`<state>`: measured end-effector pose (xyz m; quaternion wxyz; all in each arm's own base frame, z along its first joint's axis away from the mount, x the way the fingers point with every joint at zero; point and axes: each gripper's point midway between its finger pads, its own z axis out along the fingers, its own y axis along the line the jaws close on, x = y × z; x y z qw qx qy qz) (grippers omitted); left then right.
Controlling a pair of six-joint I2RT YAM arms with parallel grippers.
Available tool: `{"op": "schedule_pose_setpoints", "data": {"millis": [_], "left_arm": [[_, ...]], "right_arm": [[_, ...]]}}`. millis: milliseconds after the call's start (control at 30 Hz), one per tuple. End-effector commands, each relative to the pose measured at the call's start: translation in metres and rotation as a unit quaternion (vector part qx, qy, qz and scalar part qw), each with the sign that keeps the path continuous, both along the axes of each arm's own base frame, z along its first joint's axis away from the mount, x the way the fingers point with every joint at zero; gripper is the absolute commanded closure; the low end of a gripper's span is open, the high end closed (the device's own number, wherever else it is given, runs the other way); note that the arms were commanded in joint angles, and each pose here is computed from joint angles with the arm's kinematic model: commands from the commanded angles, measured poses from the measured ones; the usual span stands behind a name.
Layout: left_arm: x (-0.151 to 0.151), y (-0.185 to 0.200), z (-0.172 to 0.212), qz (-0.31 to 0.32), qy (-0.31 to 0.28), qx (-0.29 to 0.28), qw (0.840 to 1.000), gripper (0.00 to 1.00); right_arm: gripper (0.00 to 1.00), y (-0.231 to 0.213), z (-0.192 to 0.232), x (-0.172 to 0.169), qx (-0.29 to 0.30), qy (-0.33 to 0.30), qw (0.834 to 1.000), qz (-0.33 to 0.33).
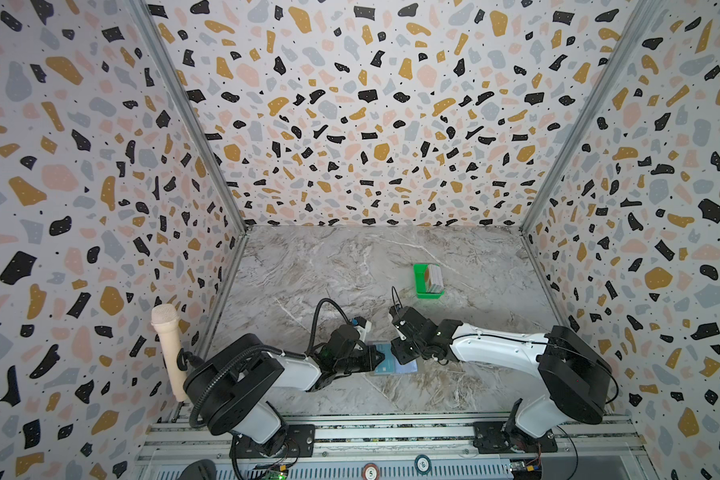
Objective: Put the credit cards into the card holder
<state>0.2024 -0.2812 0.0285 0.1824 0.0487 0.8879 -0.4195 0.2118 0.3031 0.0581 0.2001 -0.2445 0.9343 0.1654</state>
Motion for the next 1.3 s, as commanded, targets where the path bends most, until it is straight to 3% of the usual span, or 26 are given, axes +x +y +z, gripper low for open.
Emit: {"op": "schedule_pose_setpoints", "data": {"millis": [0, 233, 533, 767, 967, 1267], "left_arm": [[-0.003, -0.001, 0.000, -0.005, 0.000, -0.008, 1.000, 1.00], [-0.004, -0.001, 0.005, -0.006, -0.005, -0.017, 1.000, 1.00], [0.014, 0.036, 0.053, 0.065, -0.044, -0.039, 0.996, 1.00], [0.012, 0.017, 0.067, 0.032, -0.063, -0.037, 0.997, 0.96], [0.009, 0.000, 0.030, 0.011, -0.033, 0.003, 0.999, 1.00], [0.004, 0.018, -0.005, 0.033, -0.008, 0.048, 0.998, 1.00]], "right_arm": [[0.53, 0.009, 0.017, -0.006, 0.051, 0.013, 0.999, 0.008], [0.50, 0.019, 0.018, -0.008, 0.089, 0.036, 0.995, 0.015], [0.50, 0.058, 0.035, -0.004, 0.117, 0.034, 0.991, 0.051], [0.49, 0.027, 0.068, 0.014, 0.124, -0.015, 0.992, 0.015], [0.59, -0.010, 0.027, 0.012, 0.090, 0.019, 0.996, -0.022], [0.61, -0.039, -0.024, 0.002, 0.033, 0.050, 0.996, -0.064]]}}
